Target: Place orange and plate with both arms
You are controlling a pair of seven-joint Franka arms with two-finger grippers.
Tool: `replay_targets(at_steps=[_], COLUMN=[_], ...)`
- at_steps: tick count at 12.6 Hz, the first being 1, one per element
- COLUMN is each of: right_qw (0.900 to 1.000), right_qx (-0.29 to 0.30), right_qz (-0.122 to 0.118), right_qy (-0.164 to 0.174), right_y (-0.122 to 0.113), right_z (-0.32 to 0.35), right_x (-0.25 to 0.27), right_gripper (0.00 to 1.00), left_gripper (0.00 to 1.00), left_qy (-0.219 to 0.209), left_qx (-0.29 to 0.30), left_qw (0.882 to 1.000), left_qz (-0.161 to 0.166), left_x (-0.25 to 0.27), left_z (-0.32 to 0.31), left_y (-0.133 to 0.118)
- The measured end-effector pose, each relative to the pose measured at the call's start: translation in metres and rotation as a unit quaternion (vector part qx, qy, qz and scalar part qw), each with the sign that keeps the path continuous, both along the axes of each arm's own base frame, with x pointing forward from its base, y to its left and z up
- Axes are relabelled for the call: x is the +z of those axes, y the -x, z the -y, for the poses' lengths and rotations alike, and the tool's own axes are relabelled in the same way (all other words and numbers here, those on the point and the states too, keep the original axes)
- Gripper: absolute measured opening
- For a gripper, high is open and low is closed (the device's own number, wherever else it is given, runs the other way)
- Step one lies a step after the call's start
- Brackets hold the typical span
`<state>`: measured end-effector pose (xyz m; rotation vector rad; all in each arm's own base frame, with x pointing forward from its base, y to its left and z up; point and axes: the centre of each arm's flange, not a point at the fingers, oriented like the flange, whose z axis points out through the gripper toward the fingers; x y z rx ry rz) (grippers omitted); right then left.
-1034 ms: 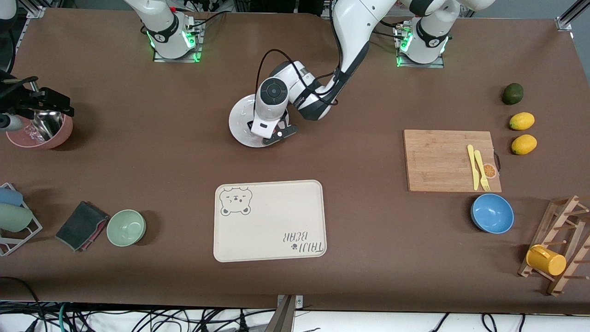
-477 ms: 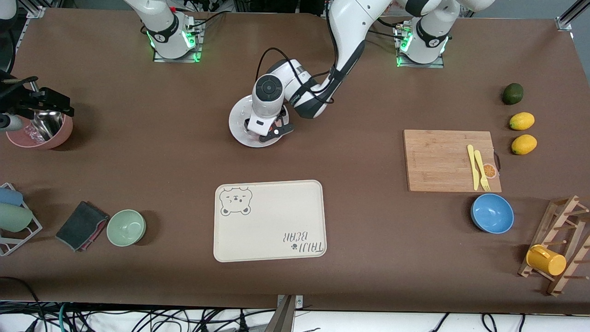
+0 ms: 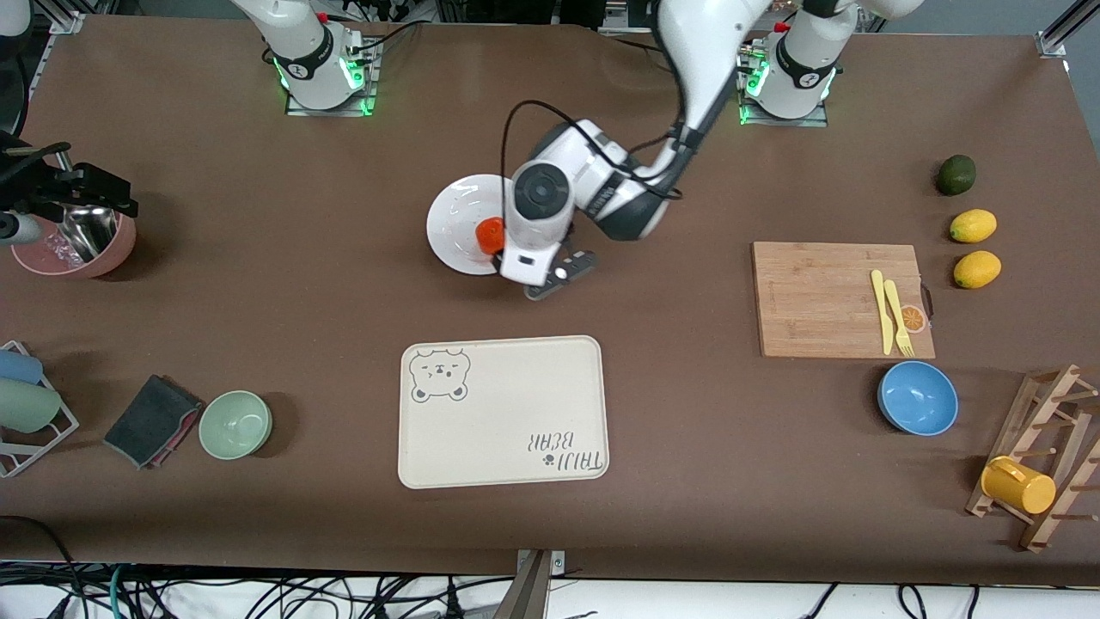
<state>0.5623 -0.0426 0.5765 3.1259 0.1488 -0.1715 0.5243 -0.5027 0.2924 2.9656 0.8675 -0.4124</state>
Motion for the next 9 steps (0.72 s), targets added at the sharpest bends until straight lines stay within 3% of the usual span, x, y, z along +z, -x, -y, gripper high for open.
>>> replay_targets(at_steps=[4,9], right_qw=[1.000,1.000], right_qx=[0.000,-0.005], right_qz=[0.000,0.000], right_qy=[0.000,0.000], right_y=[0.000,0.000], right_z=[0.000,0.006], right_x=[0.000,0.000], right_gripper=[1.00,1.00], left_gripper=[1.00,1.00], left_qy=[0.017,0.071], left_qx=[-0.018,-0.076], left_qw=[0.999,0.992], left_qz=[-0.027,-0.071], left_x=[0.037,0.041], left_z=[-0.153,-0.360], left_y=[-0.092,-0.147])
